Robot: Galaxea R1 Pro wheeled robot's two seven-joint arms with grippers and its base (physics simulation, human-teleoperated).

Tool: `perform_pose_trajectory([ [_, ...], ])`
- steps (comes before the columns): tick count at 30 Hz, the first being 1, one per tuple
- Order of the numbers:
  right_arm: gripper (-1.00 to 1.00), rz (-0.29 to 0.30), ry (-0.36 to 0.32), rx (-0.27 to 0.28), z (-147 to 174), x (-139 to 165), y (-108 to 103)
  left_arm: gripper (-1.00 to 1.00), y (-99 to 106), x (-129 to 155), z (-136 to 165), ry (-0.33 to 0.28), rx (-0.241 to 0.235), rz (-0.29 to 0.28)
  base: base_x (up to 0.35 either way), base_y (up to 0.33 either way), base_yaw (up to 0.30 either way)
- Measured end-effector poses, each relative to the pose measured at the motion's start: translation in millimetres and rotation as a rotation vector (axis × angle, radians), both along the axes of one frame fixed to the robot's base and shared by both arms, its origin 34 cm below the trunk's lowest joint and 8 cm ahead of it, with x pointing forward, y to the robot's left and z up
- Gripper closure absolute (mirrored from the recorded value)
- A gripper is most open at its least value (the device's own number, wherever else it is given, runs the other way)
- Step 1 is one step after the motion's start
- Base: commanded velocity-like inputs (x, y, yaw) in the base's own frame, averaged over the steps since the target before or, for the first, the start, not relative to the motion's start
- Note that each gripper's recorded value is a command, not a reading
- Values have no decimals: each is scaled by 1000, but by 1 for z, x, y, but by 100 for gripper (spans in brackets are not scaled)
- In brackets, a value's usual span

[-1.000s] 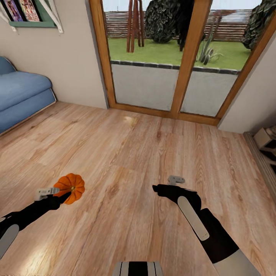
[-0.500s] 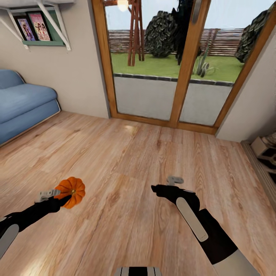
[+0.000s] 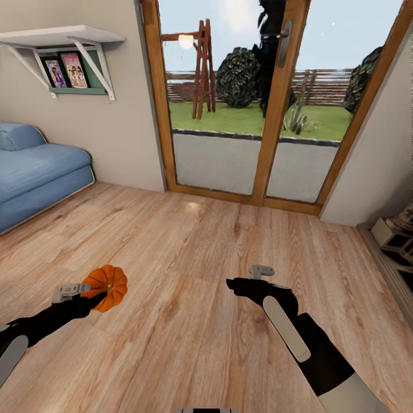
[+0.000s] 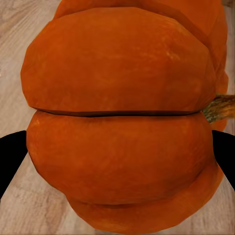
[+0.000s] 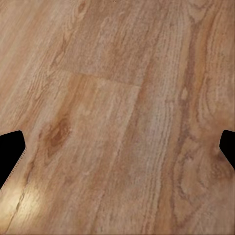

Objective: Place each of the two pumpkins and all three candles from the living room inside a cabinet in the living room (use any cabinet), then make sure every cabinet is closed, and position the cauldron so it is next to a table in the living room.

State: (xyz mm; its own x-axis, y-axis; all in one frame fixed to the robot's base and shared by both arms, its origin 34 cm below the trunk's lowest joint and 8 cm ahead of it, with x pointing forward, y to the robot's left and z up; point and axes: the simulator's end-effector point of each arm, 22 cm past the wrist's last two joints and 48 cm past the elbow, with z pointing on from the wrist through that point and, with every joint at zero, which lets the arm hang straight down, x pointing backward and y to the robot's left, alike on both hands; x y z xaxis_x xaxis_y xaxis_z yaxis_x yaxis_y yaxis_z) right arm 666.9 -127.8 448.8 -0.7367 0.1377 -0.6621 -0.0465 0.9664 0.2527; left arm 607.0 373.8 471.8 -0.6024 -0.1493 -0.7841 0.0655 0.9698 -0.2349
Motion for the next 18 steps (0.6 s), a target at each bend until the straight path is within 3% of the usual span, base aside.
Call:
perform_pose_trajectory([
  [9,-100,0,-51,0,31,2,0,100,-1,1,28,-51,-3,-1,0,0,0],
  [18,-100,-3,-38,-9,26,0,-2,100,-1,1,35,-68,-2,-5,30,-31,0],
])
